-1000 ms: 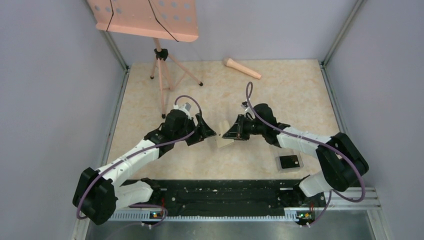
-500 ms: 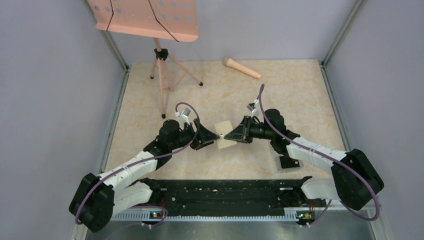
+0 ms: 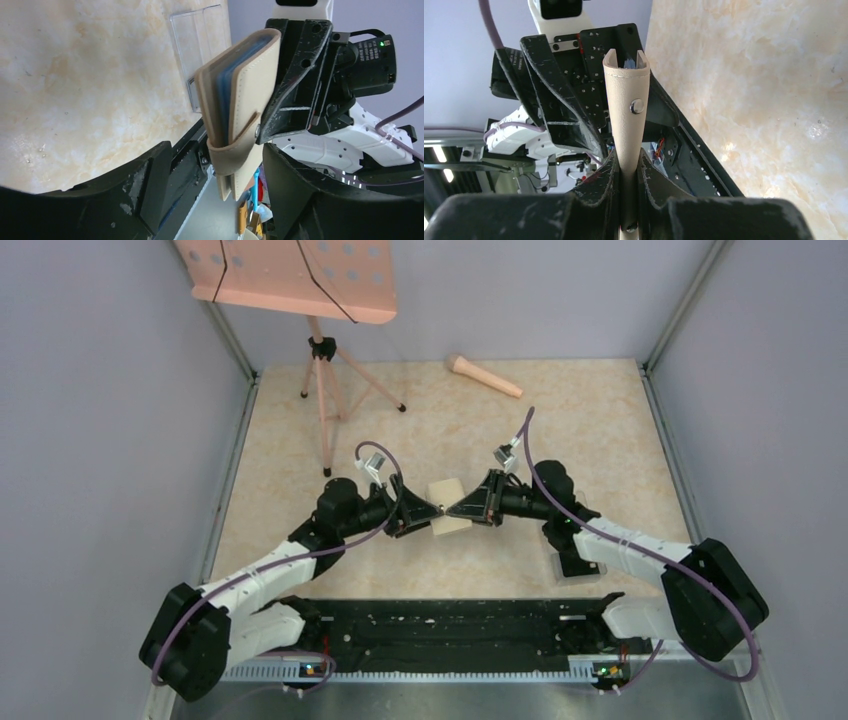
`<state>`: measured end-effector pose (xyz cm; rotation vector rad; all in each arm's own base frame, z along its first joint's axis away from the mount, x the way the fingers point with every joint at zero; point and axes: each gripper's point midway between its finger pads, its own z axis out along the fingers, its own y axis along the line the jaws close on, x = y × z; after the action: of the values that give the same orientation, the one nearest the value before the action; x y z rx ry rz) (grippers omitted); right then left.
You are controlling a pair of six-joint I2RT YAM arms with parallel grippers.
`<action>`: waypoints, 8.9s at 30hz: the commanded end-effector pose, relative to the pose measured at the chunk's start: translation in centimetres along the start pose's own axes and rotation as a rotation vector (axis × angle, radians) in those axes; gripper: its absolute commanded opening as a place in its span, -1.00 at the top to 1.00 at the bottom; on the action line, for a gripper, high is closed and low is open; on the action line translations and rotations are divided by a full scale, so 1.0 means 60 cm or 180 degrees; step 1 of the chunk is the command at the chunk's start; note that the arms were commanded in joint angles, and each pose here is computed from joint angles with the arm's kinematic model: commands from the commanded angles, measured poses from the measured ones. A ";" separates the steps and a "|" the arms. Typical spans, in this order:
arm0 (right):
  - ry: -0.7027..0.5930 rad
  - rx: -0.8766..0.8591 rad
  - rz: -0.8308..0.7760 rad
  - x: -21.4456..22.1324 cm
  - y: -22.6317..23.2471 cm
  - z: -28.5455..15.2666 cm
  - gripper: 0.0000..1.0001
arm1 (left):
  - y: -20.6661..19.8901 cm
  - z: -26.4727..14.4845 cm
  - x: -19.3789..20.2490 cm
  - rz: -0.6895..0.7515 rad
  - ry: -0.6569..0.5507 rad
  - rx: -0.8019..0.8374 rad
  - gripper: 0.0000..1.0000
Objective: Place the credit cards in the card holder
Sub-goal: Open the card holder at the center of the board.
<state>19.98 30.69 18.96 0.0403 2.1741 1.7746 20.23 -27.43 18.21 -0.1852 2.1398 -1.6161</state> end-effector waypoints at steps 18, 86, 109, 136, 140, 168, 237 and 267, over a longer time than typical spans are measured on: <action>-0.0060 -0.0425 -0.0228 -0.007 0.076 -0.012 0.09 | -0.083 -0.016 0.002 0.0256 0.0048 0.0682 1.00; 0.0206 0.0075 -0.0535 -0.020 0.024 -0.024 1.00 | 0.010 -0.046 0.025 0.0839 0.0366 -0.0844 -0.64; 0.0197 0.0912 -0.0232 -0.006 -0.046 -0.023 1.00 | 0.017 0.036 0.042 0.1940 0.0516 -0.2551 -0.44; 0.0308 0.0864 -0.0253 0.006 -0.035 -0.030 1.00 | 0.160 -0.019 0.044 0.1621 0.0644 -0.3658 0.22; 0.0323 0.0852 -0.0259 0.007 -0.033 -0.031 1.00 | 0.175 -0.033 0.040 0.1550 0.0648 -0.3771 0.28; 0.0317 0.0983 -0.0196 0.009 -0.051 -0.033 1.00 | 0.015 0.054 0.051 0.1618 0.0554 -0.2193 -0.22; 0.0312 0.0770 -0.0300 0.013 -0.014 -0.037 1.00 | 0.044 0.016 0.086 0.0912 0.0763 -0.1527 -0.36; 0.0368 0.0413 -0.0274 0.021 0.026 -0.037 1.00 | 0.045 -0.018 0.027 0.0811 0.0272 -0.1104 0.69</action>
<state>18.40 28.72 18.67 -0.0591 2.4109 1.5614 17.90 -25.93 13.01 -0.0109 2.5080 -1.0728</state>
